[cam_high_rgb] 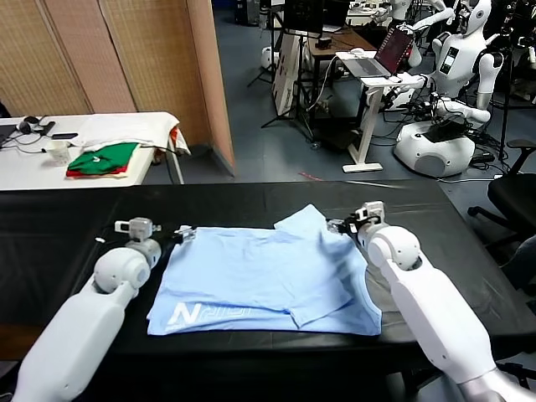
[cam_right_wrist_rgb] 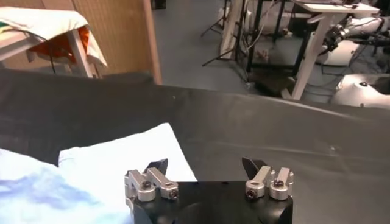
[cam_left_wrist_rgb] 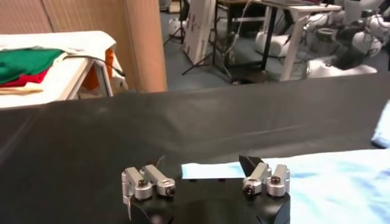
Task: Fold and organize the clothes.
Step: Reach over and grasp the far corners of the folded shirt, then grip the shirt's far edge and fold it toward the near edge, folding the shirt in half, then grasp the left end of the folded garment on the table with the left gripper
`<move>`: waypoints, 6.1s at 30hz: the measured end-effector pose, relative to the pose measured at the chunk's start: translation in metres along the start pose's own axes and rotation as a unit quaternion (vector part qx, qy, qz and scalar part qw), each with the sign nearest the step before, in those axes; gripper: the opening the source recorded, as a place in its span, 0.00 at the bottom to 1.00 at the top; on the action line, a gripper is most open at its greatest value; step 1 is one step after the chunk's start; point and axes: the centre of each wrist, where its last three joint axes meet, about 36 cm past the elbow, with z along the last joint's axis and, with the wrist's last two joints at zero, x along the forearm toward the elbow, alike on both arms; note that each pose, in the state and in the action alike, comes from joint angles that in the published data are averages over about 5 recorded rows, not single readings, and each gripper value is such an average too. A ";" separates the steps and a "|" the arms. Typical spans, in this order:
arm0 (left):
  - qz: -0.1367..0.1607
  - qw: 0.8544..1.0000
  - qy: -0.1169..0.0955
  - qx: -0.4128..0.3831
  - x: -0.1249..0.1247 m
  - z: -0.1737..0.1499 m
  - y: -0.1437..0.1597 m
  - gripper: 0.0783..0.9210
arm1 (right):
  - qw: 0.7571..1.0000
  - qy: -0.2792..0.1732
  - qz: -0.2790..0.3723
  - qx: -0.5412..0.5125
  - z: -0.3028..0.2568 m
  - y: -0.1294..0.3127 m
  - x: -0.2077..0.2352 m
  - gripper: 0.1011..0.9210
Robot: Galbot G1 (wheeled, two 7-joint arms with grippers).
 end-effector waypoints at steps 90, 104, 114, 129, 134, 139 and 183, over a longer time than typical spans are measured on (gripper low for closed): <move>0.014 0.998 0.022 -0.064 0.160 0.092 -0.030 0.08 | 0.998 0.016 -0.029 0.054 0.117 0.020 0.187 0.05; -0.006 0.998 0.006 -0.059 0.177 0.094 -0.038 0.65 | 0.998 -0.015 -0.051 0.022 0.102 0.016 0.208 0.81; -0.004 0.999 -0.042 -0.006 0.173 0.081 -0.038 0.98 | 0.997 -0.070 0.008 -0.033 0.098 0.011 0.173 0.98; -0.002 0.999 -0.032 0.033 0.115 0.084 -0.032 0.98 | 0.993 -0.045 0.058 -0.089 0.111 0.000 0.116 0.97; -0.001 0.999 -0.021 0.042 0.107 0.085 -0.027 0.96 | 0.994 -0.032 0.059 -0.091 0.115 0.001 0.109 0.84; 0.013 0.997 -0.006 0.072 0.099 0.086 -0.023 0.79 | 0.993 -0.030 0.062 -0.092 0.115 0.000 0.103 0.61; -0.023 0.996 -0.078 0.024 0.096 0.090 -0.015 0.95 | 0.988 -0.127 0.025 -0.088 0.102 -0.005 0.162 0.98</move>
